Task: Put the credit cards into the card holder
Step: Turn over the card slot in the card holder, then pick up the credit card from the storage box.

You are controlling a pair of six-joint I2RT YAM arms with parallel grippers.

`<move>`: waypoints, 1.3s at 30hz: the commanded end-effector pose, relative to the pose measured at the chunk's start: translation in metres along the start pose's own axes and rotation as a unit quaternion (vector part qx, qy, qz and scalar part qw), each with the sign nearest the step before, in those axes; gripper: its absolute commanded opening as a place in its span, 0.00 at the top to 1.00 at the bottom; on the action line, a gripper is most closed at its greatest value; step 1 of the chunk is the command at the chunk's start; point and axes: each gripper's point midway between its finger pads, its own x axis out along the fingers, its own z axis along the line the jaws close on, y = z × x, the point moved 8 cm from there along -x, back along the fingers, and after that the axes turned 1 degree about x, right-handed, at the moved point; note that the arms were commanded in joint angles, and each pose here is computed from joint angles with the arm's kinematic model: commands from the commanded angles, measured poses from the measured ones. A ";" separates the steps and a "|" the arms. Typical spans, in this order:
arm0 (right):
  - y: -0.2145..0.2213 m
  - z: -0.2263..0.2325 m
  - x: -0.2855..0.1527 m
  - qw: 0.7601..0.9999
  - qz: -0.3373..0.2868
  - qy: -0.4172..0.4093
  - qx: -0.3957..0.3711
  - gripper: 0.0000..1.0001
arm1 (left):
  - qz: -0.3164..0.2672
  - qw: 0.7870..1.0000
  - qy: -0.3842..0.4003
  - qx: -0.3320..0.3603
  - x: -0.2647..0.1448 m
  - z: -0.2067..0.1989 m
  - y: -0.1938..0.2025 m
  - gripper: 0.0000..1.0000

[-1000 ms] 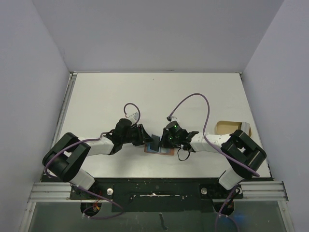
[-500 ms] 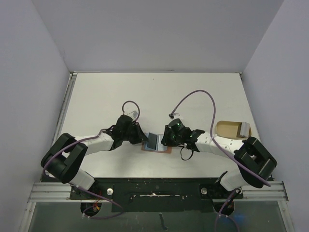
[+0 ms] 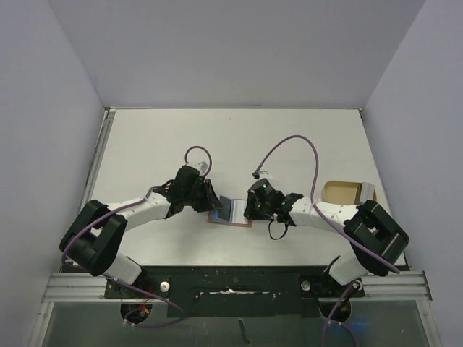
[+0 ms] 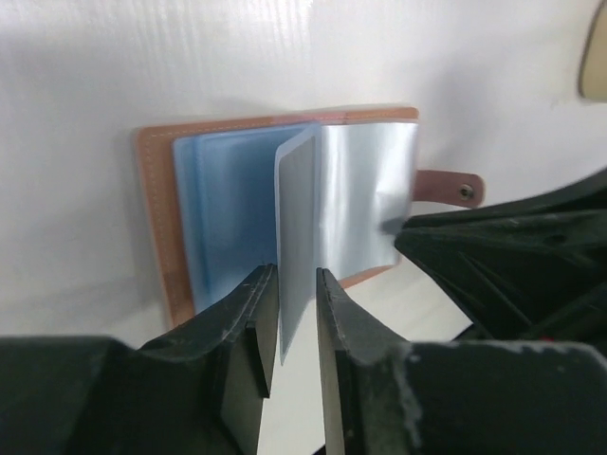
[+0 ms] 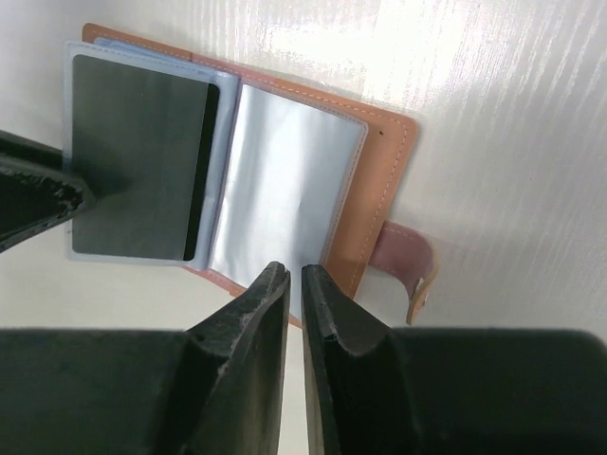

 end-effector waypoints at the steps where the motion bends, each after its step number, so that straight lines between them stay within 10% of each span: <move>1: -0.006 -0.002 0.007 1.000 -0.028 0.003 0.000 0.87 | -0.013 0.993 0.117 -0.007 -0.013 -0.033 -0.010 0.77; 20: -0.047 -0.019 -0.065 0.988 -0.138 0.057 0.026 0.74 | 0.012 0.977 0.212 -0.030 0.016 -0.053 0.006 0.71; 39: -0.147 -0.139 -0.132 0.923 -0.172 0.342 0.039 0.58 | -0.009 0.993 0.116 0.014 -0.016 -0.032 -0.012 0.63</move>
